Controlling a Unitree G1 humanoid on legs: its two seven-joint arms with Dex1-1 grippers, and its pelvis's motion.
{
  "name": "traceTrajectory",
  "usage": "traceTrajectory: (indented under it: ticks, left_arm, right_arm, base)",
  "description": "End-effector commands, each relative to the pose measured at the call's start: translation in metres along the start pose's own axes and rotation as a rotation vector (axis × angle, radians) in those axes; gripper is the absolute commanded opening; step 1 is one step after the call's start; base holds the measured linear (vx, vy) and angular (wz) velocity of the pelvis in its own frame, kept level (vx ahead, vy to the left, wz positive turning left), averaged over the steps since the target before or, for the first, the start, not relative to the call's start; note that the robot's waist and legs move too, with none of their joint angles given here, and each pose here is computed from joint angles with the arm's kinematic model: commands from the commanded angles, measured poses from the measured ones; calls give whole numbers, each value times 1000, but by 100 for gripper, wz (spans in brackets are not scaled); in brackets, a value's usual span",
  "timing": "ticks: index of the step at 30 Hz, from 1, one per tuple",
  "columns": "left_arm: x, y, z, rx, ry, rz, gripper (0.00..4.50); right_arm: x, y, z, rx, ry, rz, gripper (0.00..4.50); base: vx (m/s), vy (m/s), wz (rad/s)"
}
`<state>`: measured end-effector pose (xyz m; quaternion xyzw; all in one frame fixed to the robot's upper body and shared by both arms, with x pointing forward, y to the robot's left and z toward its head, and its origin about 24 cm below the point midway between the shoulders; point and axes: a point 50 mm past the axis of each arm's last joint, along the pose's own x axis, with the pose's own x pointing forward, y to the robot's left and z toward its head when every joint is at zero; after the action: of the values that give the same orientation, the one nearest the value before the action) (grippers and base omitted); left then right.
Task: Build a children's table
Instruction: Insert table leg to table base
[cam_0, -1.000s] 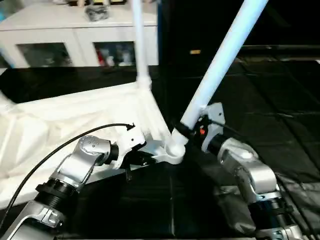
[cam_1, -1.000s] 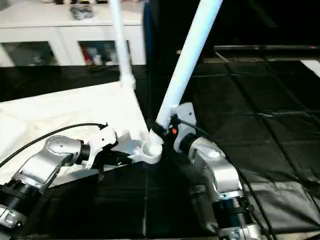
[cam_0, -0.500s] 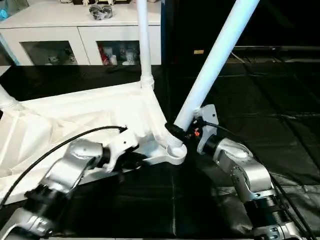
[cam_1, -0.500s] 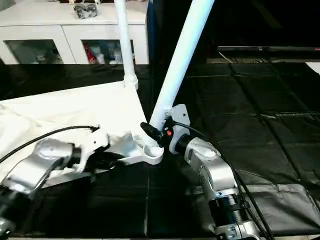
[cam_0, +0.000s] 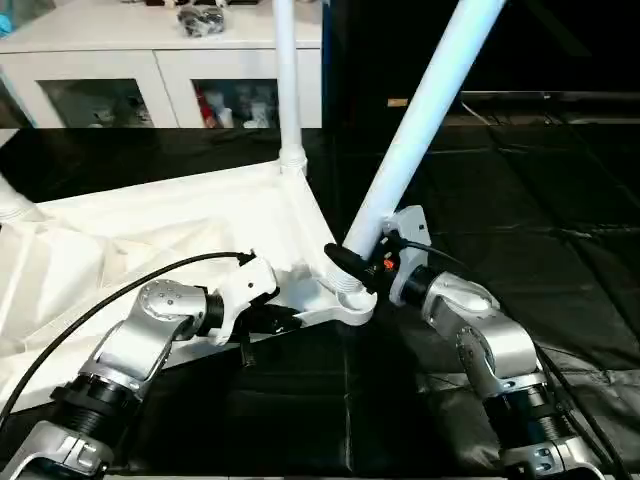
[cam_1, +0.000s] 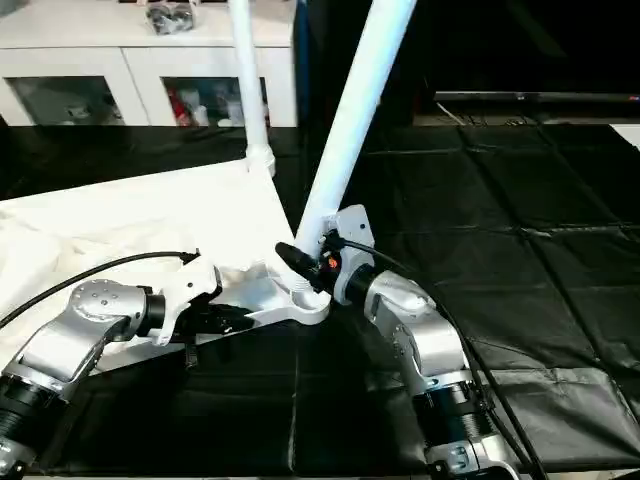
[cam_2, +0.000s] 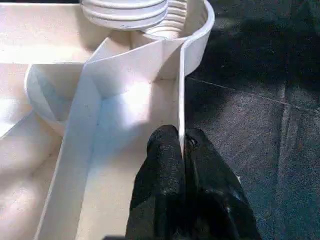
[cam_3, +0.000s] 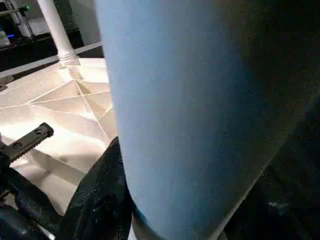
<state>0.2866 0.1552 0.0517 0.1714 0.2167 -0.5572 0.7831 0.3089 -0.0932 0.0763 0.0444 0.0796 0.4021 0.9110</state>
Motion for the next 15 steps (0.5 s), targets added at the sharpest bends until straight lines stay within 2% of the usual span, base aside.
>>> traceTrajectory:
  ticks: [1, 4, 6, 8, 11, 15]
  left_arm:
    - [-4, 0, -3, 7, -3, 12, 1]
    - [-4, 2, -4, 21, -1, 14, 0]
    - [-4, 3, -3, 32, -4, 5, 0]
    - [-3, 9, -2, 54, 8, -2, 0]
    - [-3, 12, -1, 59, 12, -2, 0]
    - [-6, 18, -1, 47, 31, -1, 0]
  right_arm:
    - [0, 0, 5, -43, -3, 21, 192]
    - [0, -1, 7, -46, -30, 18, 192]
    - [0, -2, 8, -79, -36, 3, 192]
    - [0, 2, 3, -57, 19, 48, 192]
    - [-1, 4, -1, -18, 54, 76, 192]
    - [-3, 5, -5, -41, 76, 131, 192]
  base:
    - [0, 0, 0]
    - [0, 0, 0]
    - [0, 0, 0]
    - [0, 0, 0]
    - [0, 0, 0]
    - [0, 0, 0]
